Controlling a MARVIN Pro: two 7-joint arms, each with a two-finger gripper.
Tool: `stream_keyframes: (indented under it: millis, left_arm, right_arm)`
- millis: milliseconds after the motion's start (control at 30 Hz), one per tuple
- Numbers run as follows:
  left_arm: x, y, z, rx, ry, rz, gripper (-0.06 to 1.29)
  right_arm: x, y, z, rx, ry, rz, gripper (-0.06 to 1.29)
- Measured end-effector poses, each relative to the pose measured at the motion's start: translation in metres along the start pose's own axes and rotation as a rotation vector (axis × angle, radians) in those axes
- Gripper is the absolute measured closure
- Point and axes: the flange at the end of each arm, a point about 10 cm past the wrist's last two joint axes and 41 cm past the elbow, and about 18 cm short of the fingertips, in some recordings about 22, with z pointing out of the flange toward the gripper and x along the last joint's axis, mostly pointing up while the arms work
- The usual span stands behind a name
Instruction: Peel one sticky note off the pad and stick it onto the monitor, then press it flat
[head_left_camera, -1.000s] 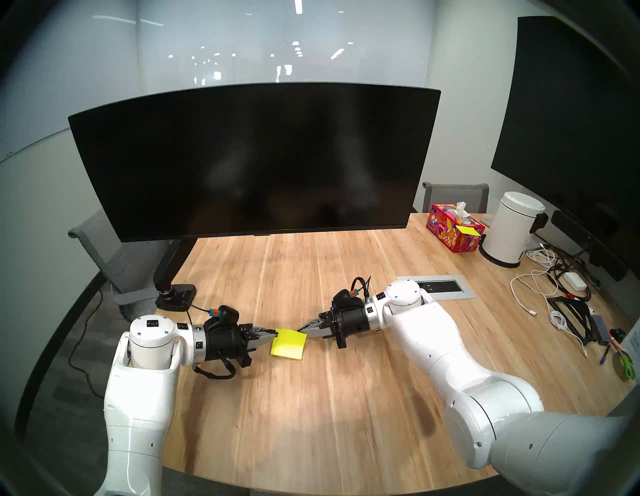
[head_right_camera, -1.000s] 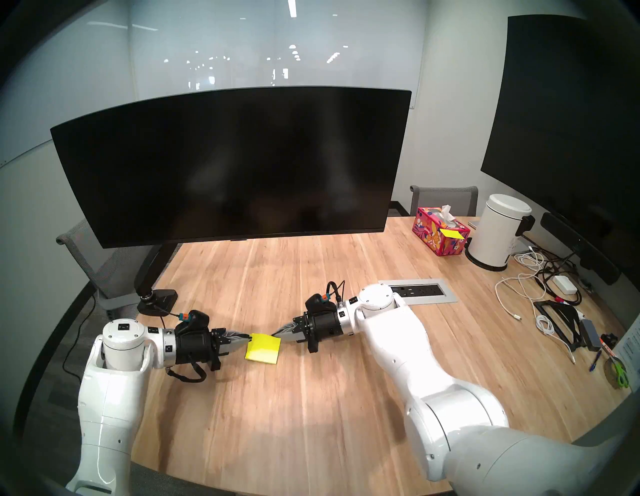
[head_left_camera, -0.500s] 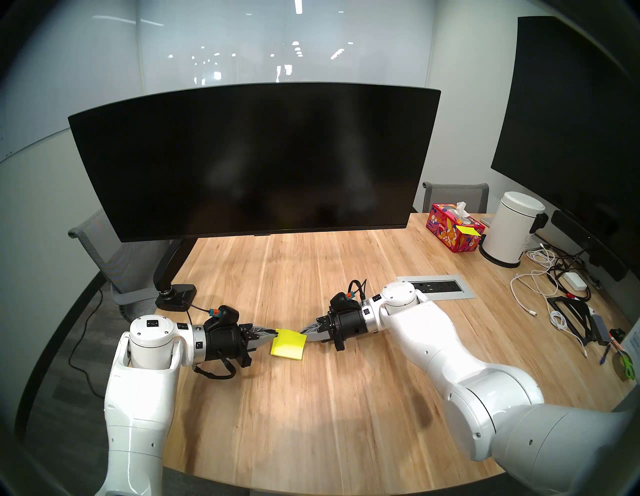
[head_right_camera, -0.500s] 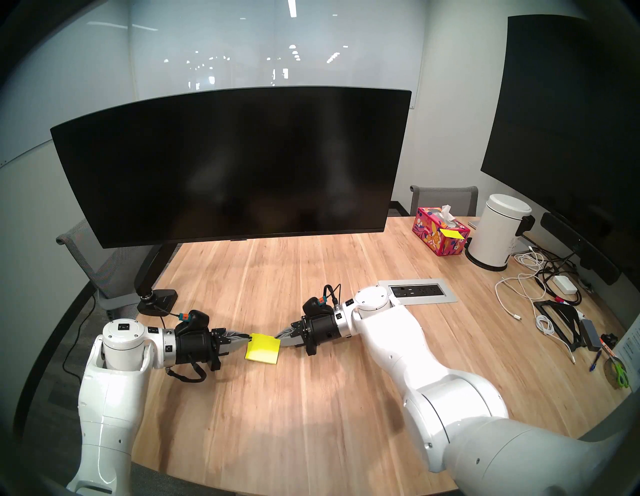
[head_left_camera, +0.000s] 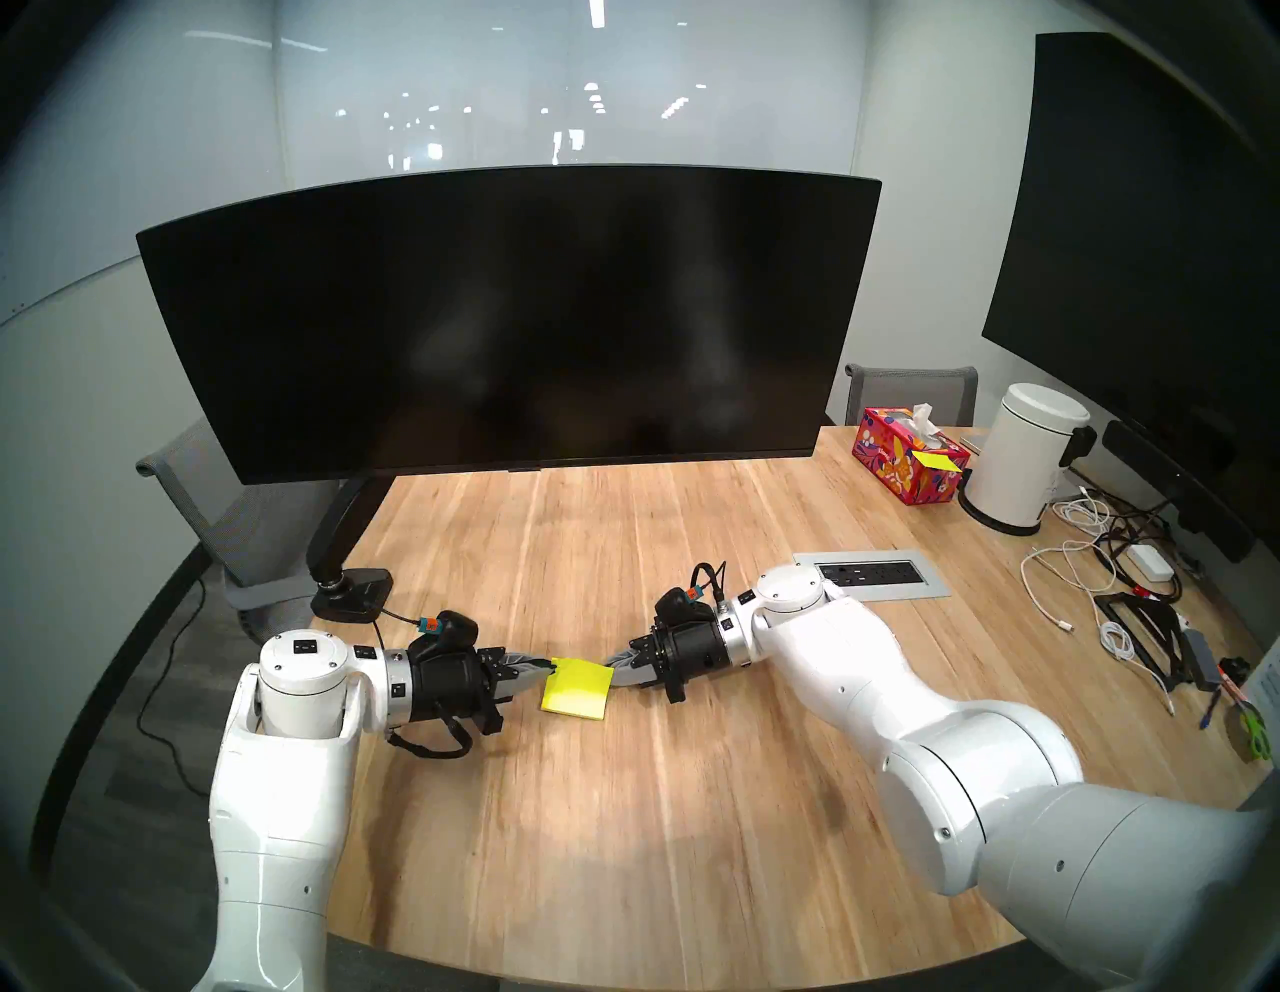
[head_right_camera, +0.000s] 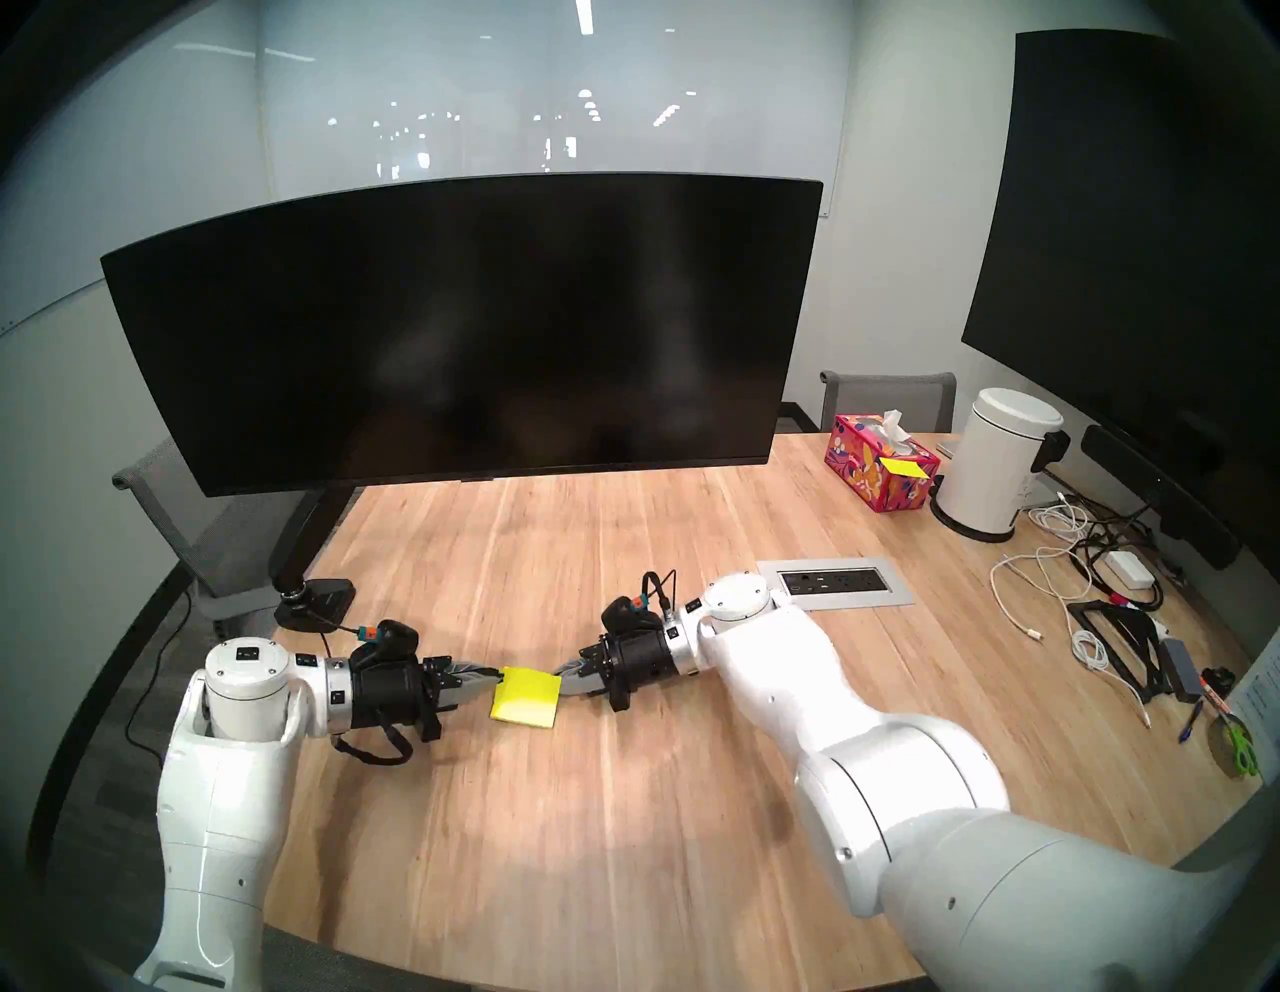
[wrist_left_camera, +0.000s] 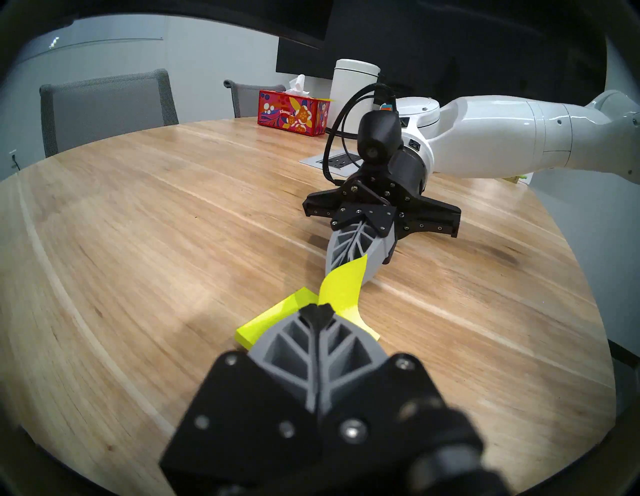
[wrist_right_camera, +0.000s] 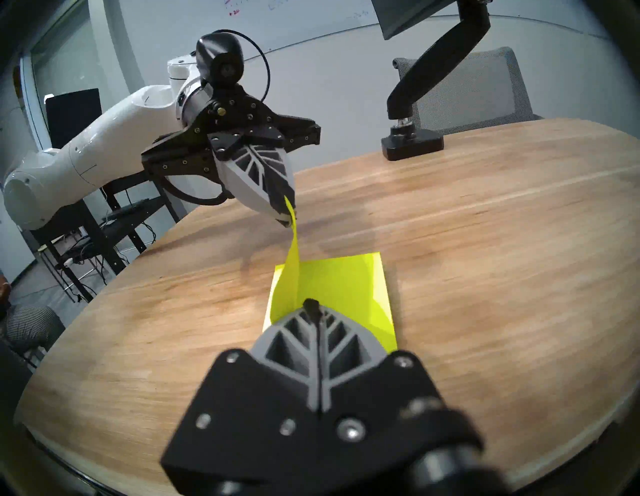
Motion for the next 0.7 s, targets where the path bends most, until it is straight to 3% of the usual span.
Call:
stream_keyframes:
  millis: [700]
  left_arm:
    - [-0.0001,0.0,0.0,0.0,0.0,-0.001,1.25]
  right_arm:
    - [0.0047,0.0061,0.0046,0.012,0.002,-0.013,1.25]
